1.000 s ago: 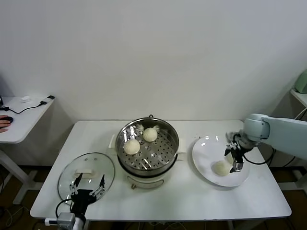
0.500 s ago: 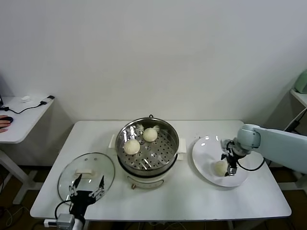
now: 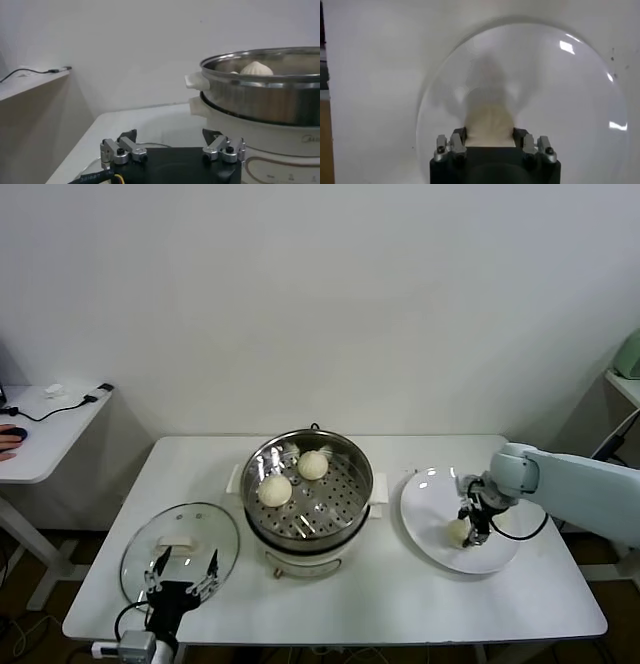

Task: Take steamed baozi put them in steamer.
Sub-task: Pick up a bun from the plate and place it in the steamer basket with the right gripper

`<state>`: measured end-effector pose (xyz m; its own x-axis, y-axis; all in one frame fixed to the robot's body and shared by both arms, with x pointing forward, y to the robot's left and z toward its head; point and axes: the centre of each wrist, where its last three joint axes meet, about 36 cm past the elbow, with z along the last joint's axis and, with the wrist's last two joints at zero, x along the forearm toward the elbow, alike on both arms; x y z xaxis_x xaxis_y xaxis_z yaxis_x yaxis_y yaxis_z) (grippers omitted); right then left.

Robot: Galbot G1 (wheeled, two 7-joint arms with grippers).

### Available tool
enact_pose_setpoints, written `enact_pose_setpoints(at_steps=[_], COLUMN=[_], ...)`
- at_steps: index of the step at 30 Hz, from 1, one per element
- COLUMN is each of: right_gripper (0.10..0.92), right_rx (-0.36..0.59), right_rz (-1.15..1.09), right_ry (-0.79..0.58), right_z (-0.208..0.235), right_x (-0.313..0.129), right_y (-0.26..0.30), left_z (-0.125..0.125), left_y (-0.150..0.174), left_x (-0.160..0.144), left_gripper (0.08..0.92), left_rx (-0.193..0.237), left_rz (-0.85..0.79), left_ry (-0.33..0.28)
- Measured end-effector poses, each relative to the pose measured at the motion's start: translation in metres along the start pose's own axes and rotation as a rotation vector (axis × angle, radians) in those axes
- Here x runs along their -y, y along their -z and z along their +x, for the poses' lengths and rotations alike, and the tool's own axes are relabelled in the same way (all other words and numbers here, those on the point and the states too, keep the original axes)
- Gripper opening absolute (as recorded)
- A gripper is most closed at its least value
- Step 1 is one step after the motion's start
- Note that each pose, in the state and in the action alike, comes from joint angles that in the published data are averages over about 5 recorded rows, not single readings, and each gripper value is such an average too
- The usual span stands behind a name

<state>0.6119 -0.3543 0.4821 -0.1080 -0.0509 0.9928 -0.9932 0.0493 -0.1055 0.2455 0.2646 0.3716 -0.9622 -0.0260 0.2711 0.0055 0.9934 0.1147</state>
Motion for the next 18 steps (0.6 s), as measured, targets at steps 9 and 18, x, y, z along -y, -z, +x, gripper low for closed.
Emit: enact_pose_setpoints(at_steps=[9,18], right_gripper=[0.619,0.619], right_rx=[0.039,0.121], right_rz=[0.164,0.583], right_ry=[-0.079,-0.167], right_z=[0.110,0.222], right_x=[0.049,0.056], right_y=[0.049,0.174], left_z=[-0.001,0.000], left_y=[0.006,0.007], left_x=[0.002,0.006], left_gripper=[0.823,0.823], left_rx=[0.012,0.012], left_rz=[0.002,0.003], left_ry=[-0.008,-0.020])
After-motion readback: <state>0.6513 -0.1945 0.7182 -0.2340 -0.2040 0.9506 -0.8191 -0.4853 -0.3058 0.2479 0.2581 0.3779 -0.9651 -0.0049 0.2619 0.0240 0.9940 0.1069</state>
